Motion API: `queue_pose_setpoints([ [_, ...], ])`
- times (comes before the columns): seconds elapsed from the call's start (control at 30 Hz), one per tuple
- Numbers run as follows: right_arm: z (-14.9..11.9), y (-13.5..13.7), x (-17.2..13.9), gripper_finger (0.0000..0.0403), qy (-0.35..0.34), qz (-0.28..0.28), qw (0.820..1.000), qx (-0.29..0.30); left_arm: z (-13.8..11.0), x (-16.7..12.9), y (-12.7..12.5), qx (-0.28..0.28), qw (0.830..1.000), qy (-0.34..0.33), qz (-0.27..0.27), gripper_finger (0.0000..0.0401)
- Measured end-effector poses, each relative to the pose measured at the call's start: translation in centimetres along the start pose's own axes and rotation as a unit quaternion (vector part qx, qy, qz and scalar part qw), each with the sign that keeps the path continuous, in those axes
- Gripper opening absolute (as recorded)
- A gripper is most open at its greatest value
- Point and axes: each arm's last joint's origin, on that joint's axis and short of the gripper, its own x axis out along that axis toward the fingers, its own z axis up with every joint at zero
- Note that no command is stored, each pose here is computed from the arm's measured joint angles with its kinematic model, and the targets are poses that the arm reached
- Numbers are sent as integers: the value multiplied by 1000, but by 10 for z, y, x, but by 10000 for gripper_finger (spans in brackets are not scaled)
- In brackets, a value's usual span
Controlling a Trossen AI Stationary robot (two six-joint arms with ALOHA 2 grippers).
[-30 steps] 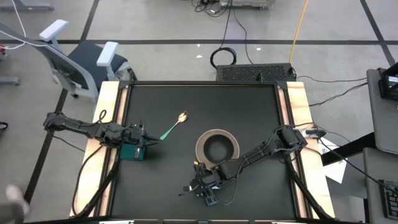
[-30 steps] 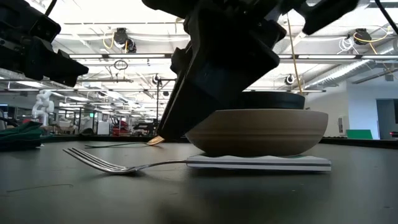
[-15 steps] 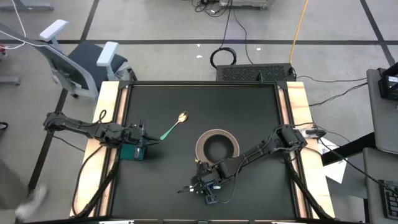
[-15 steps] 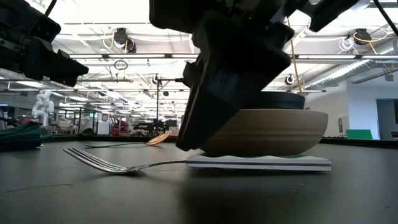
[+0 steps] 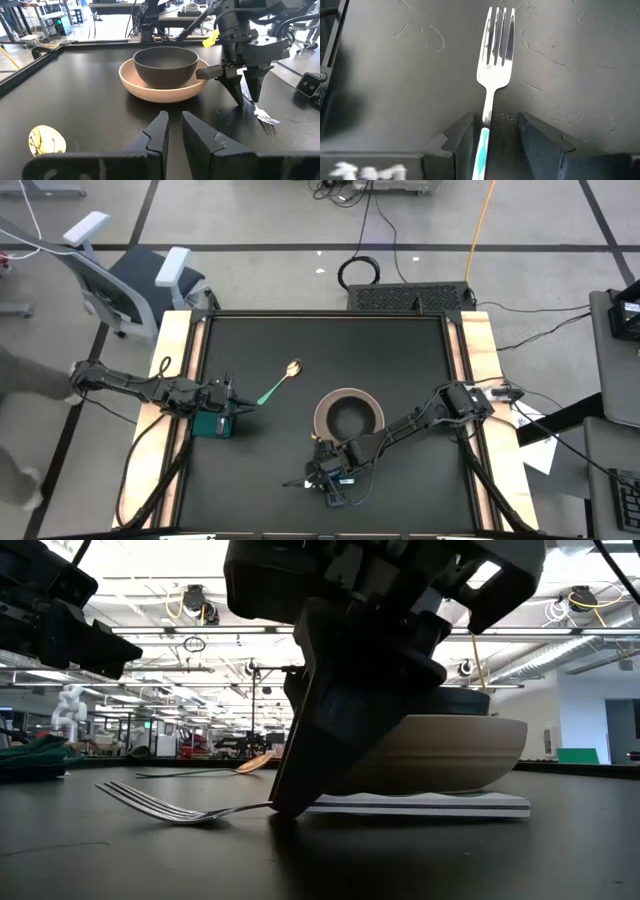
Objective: Set table place
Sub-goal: Put the fork to the right of the plate
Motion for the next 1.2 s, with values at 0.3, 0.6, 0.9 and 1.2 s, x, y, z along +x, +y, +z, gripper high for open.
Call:
queue_pose_setpoints([
  [0.3,-1,0,1,123,2,-1,1000,-5,0,0,0,1,1000,0,0,58],
  [0.6,1,-1,0,30,4,-6,1000,-16,0,0,0,1,1000,0,0,58],
  [0.9,16,8,-11,17,7,6,999,-32,0,0,0,1,1000,1,0,58],
  [1.2,25,10,-20,6,-1,2,999,-37,0,0,0,1,1000,2,0,58],
])
